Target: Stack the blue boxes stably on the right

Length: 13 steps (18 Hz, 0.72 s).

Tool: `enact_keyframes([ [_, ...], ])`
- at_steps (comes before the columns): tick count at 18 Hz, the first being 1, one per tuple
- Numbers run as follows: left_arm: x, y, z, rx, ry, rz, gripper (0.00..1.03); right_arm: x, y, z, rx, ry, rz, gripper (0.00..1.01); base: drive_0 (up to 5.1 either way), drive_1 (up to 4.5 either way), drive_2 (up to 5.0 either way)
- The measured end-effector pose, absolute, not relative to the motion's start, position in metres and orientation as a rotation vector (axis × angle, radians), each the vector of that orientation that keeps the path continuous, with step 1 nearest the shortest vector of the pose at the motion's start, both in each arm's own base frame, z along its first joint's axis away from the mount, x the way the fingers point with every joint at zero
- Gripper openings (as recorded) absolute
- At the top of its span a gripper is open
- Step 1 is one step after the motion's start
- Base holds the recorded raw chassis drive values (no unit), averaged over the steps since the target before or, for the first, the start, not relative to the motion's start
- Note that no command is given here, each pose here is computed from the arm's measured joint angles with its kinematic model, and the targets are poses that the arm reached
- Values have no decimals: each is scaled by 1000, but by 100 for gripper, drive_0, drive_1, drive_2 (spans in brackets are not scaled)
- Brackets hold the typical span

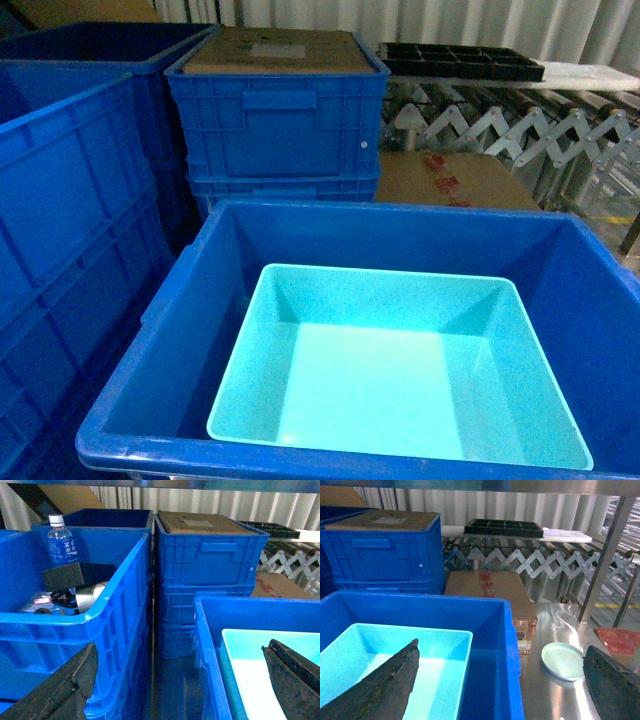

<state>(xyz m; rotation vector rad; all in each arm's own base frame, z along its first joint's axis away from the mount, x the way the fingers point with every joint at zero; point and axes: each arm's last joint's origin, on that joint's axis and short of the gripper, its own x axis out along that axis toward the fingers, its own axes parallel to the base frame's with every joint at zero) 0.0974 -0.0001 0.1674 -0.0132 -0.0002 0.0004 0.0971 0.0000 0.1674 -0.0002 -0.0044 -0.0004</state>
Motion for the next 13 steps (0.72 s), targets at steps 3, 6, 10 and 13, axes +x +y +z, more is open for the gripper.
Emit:
enact_keyframes([
  [3,97,0,167,-13,0,0,98,97,0,167,0,-4,0,98,0,0,0],
  [6,97,0,167,-13,0,0,98,97,0,167,0,-4,0,98,0,0,0],
  [10,97,0,167,-13,0,0,98,97,0,167,0,-4,0,98,0,0,0],
  [13,97,0,167,-13,0,0,98,97,0,167,0,-4,0,98,0,0,0],
])
